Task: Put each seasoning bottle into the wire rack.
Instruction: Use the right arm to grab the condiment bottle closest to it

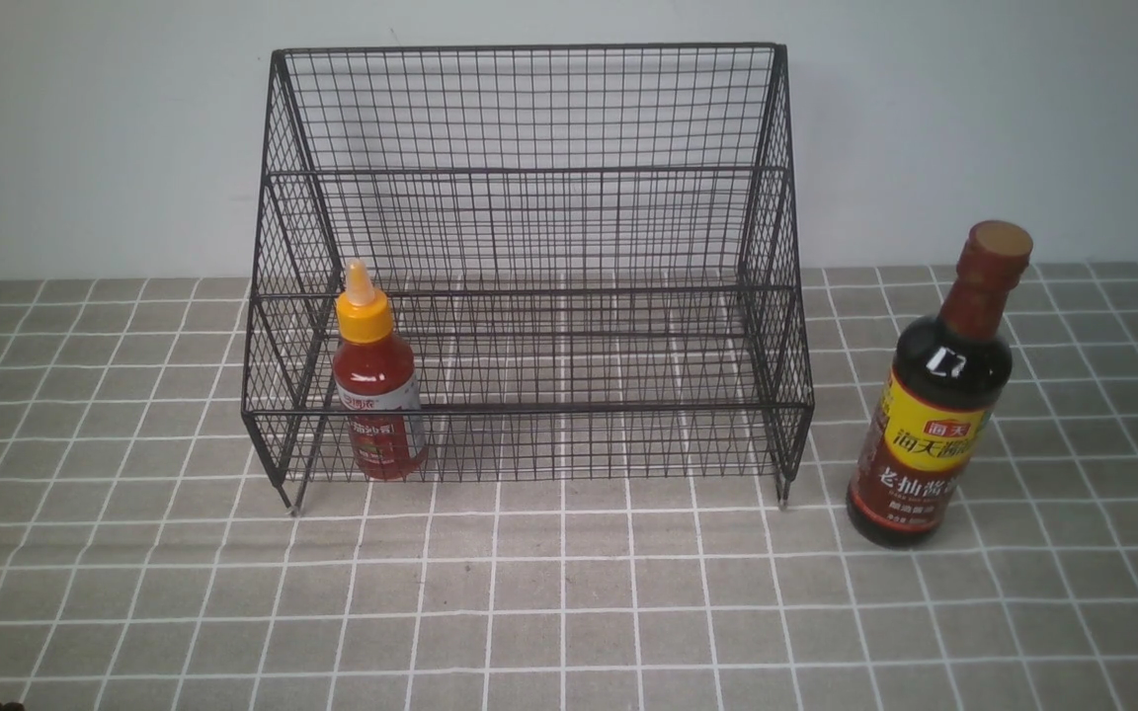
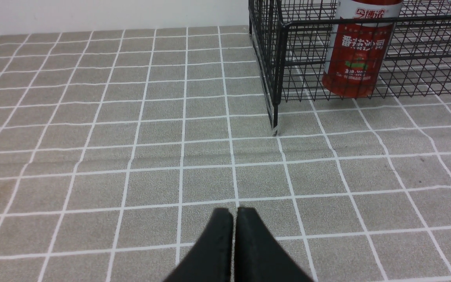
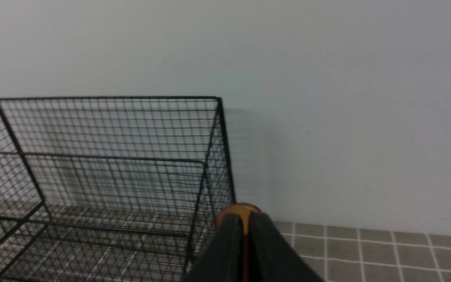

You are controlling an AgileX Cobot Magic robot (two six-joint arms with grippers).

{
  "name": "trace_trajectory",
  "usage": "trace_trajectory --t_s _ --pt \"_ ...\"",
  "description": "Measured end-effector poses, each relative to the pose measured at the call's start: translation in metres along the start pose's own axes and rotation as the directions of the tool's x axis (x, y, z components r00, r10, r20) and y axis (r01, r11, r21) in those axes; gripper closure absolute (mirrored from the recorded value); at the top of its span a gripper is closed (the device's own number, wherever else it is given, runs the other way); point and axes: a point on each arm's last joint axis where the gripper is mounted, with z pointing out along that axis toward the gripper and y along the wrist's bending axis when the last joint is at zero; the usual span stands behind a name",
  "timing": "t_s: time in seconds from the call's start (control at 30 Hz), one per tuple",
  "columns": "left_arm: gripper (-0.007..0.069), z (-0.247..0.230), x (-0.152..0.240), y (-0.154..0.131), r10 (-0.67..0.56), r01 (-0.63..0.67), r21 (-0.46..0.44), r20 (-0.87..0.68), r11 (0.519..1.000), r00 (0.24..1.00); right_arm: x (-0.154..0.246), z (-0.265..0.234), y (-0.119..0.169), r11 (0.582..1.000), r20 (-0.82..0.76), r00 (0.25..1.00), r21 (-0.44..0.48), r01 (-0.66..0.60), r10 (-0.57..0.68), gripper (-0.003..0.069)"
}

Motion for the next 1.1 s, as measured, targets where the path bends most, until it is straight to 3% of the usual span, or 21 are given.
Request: trace_trajectory --t_s 0.17,0.37,0.5,0.63,0.77,0.87,0.97,1.1 --pt "0.0632 0.000 0.000 0.000 0.000 0.000 0.000 0.000 1.000 1.000 -0.009 0.040 0.008 0.999 -0.058 0.998 -0.027 0.022 -0.024 0.0515" --pt "0.0632 0.000 0.000 0.000 0.000 0.000 0.000 0.000 1.000 1.000 -0.003 0.092 0.010 0.995 -0.118 0.989 -0.045 0.088 -0.092 0.0237" --pt "0.0632 0.000 0.000 0.000 0.000 0.000 0.000 0.000 1.000 1.000 0.013 0.110 0.001 0.995 -0.187 0.978 -0.023 0.094 -0.097 0.0132" --pt "0.0632 0.000 0.000 0.000 0.000 0.000 0.000 0.000 1.000 1.000 0.027 0.120 -0.005 0.997 -0.257 0.964 0.007 0.074 -0.069 0.0093" --pt "0.0632 0.000 0.000 0.000 0.000 0.000 0.000 0.000 1.000 1.000 0.039 0.126 -0.007 0.997 -0.311 0.948 0.018 0.072 -0.063 0.0096" --pt "0.0632 0.000 0.000 0.000 0.000 0.000 0.000 -0.001 1.000 1.000 0.047 0.131 -0.009 0.997 -0.353 0.934 0.027 0.073 -0.059 0.0155" --pt "0.0632 0.000 0.000 0.000 0.000 0.000 0.000 -0.001 1.000 1.000 0.055 0.135 -0.010 0.997 -0.386 0.921 0.033 0.074 -0.056 0.0393" --pt "0.0632 0.000 0.000 0.000 0.000 0.000 0.000 -0.001 1.000 1.000 0.050 0.128 -0.010 0.996 -0.388 0.920 0.044 0.077 -0.054 0.0386"
